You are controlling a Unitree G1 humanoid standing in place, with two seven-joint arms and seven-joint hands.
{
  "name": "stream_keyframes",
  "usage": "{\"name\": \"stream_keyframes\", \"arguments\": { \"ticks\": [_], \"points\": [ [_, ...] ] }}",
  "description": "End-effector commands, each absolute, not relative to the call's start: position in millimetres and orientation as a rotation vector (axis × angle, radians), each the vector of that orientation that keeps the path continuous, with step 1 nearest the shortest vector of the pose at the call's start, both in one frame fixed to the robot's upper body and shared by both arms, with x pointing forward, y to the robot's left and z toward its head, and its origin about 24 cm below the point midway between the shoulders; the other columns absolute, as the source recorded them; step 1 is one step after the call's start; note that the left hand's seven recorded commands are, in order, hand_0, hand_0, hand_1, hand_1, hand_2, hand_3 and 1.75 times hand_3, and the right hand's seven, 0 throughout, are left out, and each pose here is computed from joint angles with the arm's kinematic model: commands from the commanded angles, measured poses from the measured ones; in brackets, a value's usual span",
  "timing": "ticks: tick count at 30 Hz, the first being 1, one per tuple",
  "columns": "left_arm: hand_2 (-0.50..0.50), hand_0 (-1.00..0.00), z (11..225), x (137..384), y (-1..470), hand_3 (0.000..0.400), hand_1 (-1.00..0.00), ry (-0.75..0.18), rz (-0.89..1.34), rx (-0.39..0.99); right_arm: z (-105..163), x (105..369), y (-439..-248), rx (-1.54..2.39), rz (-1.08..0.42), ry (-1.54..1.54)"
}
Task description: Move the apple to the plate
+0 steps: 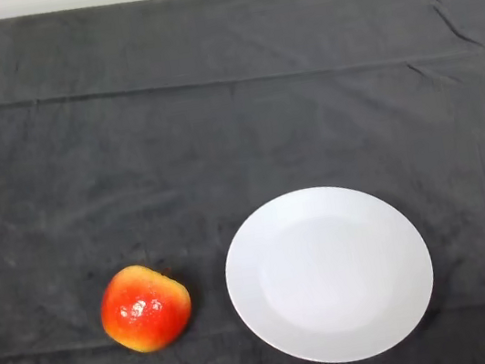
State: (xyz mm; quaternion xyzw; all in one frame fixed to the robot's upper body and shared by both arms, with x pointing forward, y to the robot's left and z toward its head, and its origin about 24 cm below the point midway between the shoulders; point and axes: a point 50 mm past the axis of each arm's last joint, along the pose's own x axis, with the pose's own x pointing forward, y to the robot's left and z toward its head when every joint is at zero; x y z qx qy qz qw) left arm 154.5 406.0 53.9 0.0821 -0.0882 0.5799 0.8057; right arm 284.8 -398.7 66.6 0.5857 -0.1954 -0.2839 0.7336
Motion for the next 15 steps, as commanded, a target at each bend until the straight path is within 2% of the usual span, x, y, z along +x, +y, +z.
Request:
{"name": "stream_keyframes", "arguments": {
  "ticks": [1,15],
  "points": [
    [0.0,0.0,71.7,153.2,418.8,0.0,0.0,-0.255,1.279,0.193,76.9,284.9,-405.4,1.29,-0.621,-0.474],
    [0.0,0.0,76.6,154.4,416.9,0.0,0.0,-0.264,1.272,0.198,76.9,284.9,-405.3,1.29,-0.621,-0.474]
  ]
}}
